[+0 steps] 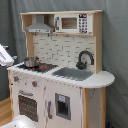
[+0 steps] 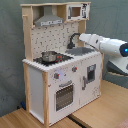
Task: Play with the kitchen
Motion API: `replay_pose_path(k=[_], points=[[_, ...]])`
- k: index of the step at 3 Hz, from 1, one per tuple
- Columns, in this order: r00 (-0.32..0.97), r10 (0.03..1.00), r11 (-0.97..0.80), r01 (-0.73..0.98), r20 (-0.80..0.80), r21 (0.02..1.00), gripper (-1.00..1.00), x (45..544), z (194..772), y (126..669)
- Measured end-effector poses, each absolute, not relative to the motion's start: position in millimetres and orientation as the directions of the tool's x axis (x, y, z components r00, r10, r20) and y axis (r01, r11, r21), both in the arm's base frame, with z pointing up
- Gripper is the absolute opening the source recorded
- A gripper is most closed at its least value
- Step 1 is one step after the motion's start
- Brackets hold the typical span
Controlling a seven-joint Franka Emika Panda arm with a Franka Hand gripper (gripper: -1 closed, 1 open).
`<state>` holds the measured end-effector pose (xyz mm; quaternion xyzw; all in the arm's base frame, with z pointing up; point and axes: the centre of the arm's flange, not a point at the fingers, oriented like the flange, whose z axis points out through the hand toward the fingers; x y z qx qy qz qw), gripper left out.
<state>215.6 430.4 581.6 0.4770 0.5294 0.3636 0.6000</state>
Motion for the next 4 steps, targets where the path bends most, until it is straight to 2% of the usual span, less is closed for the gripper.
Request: replay_pose_path(k=[2,4], points=[[0.175,0.94,0.274,0.119,-0.292,0.954,1.0,261,563,458],[0.187,0.974,0.073,0.277,-0.128,0.958,1.0,284,562,466]])
